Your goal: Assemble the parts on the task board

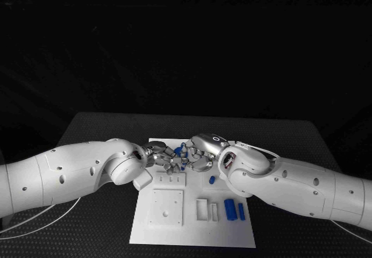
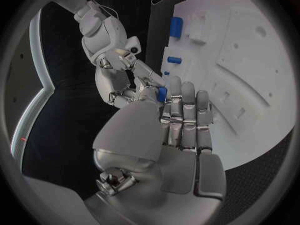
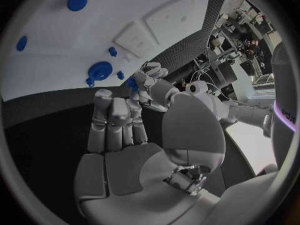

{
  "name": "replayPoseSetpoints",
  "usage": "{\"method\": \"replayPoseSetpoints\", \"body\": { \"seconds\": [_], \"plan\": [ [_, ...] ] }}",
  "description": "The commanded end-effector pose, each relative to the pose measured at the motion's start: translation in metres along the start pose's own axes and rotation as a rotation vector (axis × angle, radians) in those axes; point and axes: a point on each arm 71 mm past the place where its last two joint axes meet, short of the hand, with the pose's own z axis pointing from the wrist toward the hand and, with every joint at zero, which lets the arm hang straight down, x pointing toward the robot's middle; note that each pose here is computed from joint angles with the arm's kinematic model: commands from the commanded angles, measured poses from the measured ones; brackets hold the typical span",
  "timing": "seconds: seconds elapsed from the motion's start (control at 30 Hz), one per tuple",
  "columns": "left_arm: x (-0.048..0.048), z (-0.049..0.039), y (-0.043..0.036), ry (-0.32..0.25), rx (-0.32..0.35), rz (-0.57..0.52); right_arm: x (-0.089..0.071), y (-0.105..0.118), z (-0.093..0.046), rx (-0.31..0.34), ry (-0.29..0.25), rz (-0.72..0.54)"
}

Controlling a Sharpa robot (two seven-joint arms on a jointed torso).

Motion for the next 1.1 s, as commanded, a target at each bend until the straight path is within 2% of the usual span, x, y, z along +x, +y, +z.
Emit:
{"method": "replayPoseSetpoints", "body": {
  "seconds": [0.03,0.4,0.63,0.97,1.1],
  "plan": [
    [0.0009,-0.0001,-0.0031,0.001,0.027,-0.018,0.002,0.000,0.000,-0.004,0.020,-0.004],
    [0.0023,0.0001,-0.0050,0.005,0.044,-0.019,0.002,-0.001,0.001,-0.003,0.022,0.022],
    [-0.0016,-0.0001,-0.0045,-0.024,0.051,-0.023,0.000,-0.008,0.001,0.013,0.012,0.037],
    [-0.0078,-0.0007,-0.0017,-0.049,0.042,-0.003,-0.007,-0.022,-0.005,0.032,-0.048,0.038],
    [-0.0096,-0.0003,-0.0003,-0.050,0.030,0.020,-0.017,-0.039,-0.007,0.058,-0.090,0.030]
  ]
}}
